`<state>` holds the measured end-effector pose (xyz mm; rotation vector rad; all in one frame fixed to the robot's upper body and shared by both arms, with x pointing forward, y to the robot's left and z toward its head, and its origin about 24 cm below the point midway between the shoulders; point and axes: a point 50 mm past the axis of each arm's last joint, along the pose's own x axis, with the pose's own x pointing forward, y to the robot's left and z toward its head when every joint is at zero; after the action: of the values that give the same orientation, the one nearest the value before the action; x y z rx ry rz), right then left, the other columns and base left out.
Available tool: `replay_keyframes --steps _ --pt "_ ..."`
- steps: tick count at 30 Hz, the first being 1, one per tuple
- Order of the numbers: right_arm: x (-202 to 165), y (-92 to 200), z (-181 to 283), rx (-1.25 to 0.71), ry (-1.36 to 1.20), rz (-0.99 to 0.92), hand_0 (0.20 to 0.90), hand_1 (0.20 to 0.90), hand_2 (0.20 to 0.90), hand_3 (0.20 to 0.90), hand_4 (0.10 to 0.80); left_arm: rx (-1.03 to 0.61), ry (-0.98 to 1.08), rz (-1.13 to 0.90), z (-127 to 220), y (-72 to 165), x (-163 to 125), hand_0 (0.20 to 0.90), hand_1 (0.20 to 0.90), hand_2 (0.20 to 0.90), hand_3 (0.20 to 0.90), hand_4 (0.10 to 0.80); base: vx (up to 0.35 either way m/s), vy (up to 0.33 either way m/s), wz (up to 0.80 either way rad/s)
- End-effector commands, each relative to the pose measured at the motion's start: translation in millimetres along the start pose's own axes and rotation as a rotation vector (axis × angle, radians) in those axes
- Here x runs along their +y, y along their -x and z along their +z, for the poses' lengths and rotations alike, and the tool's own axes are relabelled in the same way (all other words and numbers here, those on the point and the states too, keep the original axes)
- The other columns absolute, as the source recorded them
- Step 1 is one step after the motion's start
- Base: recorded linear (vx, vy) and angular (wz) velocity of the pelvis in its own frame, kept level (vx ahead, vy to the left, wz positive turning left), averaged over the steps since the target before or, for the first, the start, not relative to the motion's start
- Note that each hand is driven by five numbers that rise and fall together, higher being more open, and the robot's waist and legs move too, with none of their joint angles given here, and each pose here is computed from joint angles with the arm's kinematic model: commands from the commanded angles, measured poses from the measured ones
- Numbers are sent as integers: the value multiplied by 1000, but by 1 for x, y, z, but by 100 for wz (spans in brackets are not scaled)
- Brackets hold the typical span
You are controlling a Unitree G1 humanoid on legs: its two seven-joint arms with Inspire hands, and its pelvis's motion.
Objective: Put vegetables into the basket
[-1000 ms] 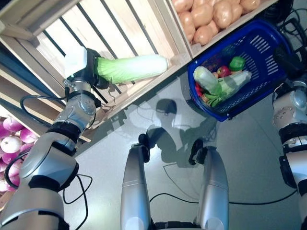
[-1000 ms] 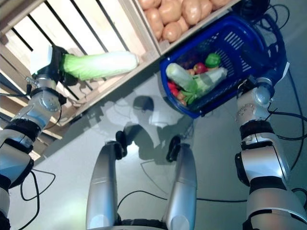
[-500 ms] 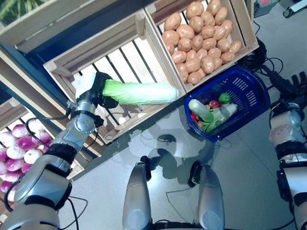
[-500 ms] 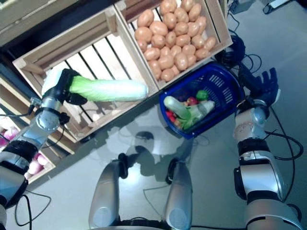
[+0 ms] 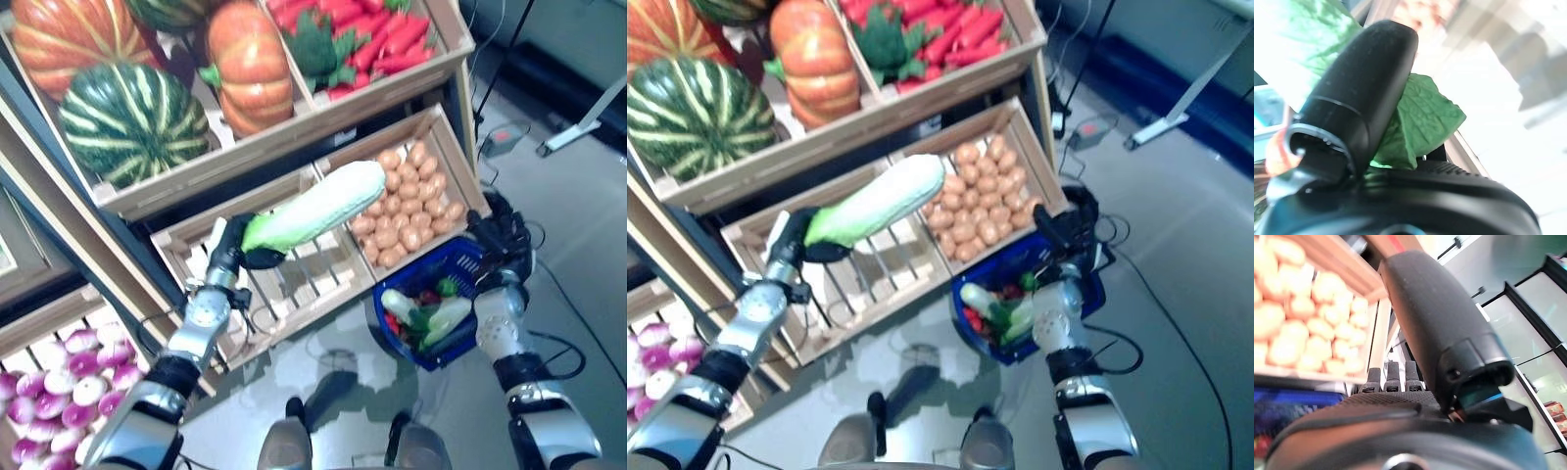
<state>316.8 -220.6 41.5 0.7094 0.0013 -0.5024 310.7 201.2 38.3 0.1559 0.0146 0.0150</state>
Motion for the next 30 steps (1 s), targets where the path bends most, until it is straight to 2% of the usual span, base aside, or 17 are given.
replay_keyframes --steps 1,5,11,18,30 --pt "31 11 7 -54 -89 353 900 900 900 900 800 -204 103 47 43 -9 6 300 300 300 300 400 40 -74 3" --pt "42 29 -14 76 -200 579 900 900 900 900 800 -229 129 20 46 -7 -7 300 300 300 300 400 21 -68 5" --pt "61 44 -31 170 -353 722 900 900 900 900 800 -249 101 -46 53 -8 -34 300 300 300 300 400 15 -66 6" --pt "93 53 -34 224 -425 836 900 900 900 900 800 -202 78 -117 45 -7 -59 300 300 300 300 400 7 -54 1" --pt "116 59 -25 198 -521 894 900 900 900 900 800 -196 -65 -227 33 0 -81 300 300 300 300 400 10 -9 1"
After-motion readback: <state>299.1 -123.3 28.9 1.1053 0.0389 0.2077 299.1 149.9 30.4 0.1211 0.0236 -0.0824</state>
